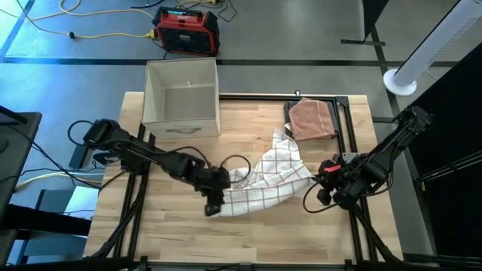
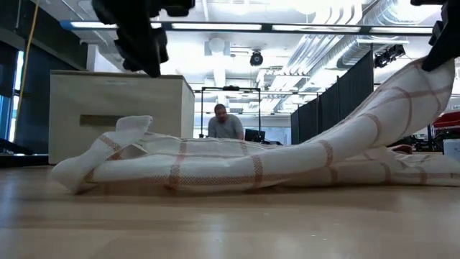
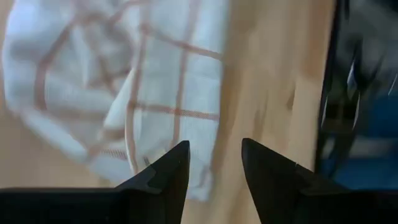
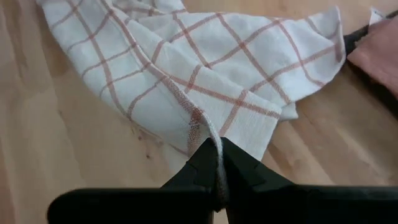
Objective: Fold towel
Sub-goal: Fold the white square towel
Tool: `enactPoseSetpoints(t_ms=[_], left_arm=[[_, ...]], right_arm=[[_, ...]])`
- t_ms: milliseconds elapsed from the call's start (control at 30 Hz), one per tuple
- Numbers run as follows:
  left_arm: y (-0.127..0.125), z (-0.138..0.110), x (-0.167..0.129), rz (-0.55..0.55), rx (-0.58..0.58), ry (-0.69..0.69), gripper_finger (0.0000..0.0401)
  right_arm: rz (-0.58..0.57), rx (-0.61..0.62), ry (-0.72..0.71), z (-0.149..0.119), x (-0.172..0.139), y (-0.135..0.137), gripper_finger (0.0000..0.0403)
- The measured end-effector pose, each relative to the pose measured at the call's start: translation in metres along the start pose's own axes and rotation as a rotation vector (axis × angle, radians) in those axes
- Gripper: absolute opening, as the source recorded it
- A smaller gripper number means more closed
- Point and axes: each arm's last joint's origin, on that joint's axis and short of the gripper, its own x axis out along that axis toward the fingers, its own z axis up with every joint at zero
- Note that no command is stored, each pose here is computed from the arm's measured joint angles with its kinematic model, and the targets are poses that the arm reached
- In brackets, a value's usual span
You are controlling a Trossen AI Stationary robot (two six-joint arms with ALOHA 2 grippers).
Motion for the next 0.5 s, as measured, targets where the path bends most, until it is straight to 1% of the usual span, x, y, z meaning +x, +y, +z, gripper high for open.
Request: enactPoseSetpoints(t_ms=[33,67,100,433,467,500], left_arm=[[0.001,-0.001,0.0,0.004,0.051,0.018,0.0134],[0.003,-0.002,-0.001,0.007,0.071,0.038,0.0134],[0.005,-0.001,-0.002,0.01,0.024,0.041,0.0134],[0.018,0.01,-0.004,0.02,-0.979,-0.019,0.0133],[0.019,0.01,-0.004,0.017,-1.069,-0.023,0.0133],[0.013,0.008,-0.003,0.013,-1.111,-0.022,0.0133]], right_arm=[[0.001,-0.005,0.001,0.0,0.0,0.0,0.0],[0.001,-0.008,0.002,0.0,0.0,0.0,0.0],[0.002,-0.008,0.005,0.0,0.0,0.0,0.0],[0.007,0.006,-0.006,0.0,0.0,0.001,0.0],[0.007,0.008,-0.012,0.001,0.0,0.002,0.0],[0.003,0.01,-0.026,0.001,0.0,0.002,0.0]])
